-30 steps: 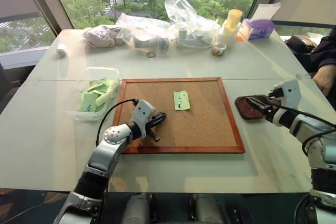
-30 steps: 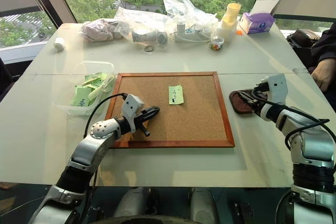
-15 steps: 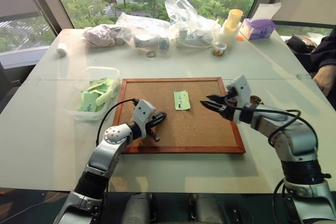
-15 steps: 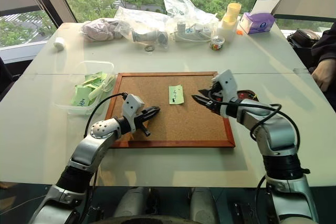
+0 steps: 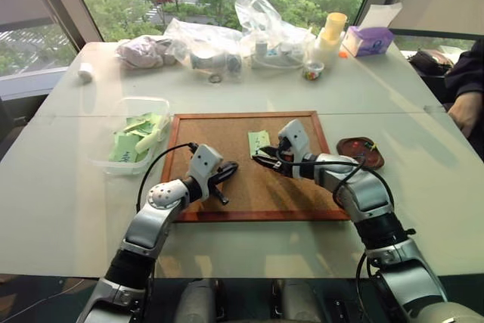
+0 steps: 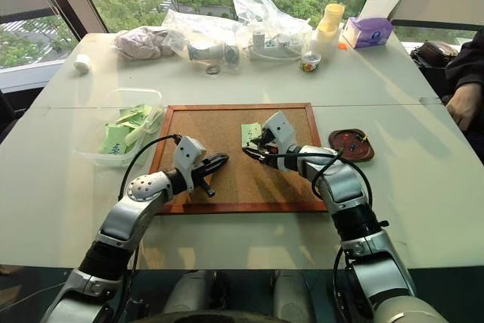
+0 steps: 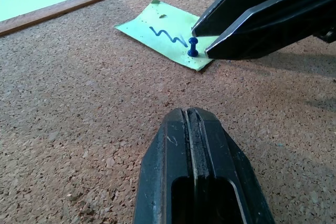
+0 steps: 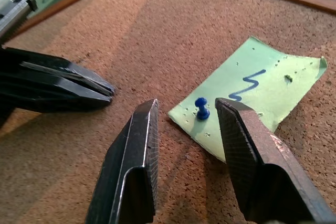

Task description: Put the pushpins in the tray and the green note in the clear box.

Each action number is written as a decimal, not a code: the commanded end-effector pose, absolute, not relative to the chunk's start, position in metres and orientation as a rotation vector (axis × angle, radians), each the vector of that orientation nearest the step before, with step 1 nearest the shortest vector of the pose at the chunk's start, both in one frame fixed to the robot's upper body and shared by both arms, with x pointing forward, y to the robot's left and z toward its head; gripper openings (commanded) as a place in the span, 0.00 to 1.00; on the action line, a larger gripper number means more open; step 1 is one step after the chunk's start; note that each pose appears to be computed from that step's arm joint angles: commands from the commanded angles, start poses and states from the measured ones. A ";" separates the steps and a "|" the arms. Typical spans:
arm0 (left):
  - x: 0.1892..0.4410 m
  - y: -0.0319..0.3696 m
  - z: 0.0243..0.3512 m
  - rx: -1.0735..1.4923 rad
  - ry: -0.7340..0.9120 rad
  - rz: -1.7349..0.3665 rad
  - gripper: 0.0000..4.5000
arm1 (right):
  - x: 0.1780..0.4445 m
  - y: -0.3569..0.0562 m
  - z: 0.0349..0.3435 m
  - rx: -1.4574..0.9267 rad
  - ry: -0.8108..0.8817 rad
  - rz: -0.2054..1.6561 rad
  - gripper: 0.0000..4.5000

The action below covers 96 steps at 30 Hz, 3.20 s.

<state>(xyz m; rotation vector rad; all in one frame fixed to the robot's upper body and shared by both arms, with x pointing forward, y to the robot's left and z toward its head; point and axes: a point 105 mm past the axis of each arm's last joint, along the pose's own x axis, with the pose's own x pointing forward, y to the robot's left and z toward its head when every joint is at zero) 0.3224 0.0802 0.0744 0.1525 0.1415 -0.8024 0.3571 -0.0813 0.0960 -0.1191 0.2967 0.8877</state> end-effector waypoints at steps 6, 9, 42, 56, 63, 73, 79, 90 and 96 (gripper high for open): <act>0.317 0.097 0.041 0.163 0.277 -0.737 0.00 | 0.367 -0.074 0.100 -0.161 0.247 0.877 0.38; 0.317 0.097 0.041 0.163 0.279 -0.734 0.00 | 0.367 -0.074 0.101 -0.169 0.240 0.872 0.21; 0.319 0.106 0.123 -0.290 0.256 -0.993 0.43 | 0.313 -0.073 0.171 -0.312 0.076 0.987 0.00; 0.344 0.066 0.153 -0.670 0.269 -1.003 0.99 | 0.309 -0.071 0.176 -0.337 0.046 0.974 0.00; 0.355 0.049 0.145 -0.742 0.317 -0.966 0.99 | 0.299 -0.066 0.189 -0.364 0.008 1.006 0.00; 0.351 0.045 0.149 -0.756 0.304 -0.977 0.19 | 0.297 -0.071 0.188 -0.379 0.017 0.981 0.00; 0.344 0.054 0.135 -0.621 0.295 -0.963 0.00 | 0.304 -0.100 0.203 -0.328 0.003 0.848 0.00; 0.342 0.054 0.113 -0.528 0.288 -0.927 0.00 | 0.313 -0.222 0.216 -0.219 0.051 0.408 0.00; 0.341 0.051 0.109 -0.515 0.287 -0.928 0.00 | 0.311 -0.278 0.177 -0.190 0.166 0.228 0.00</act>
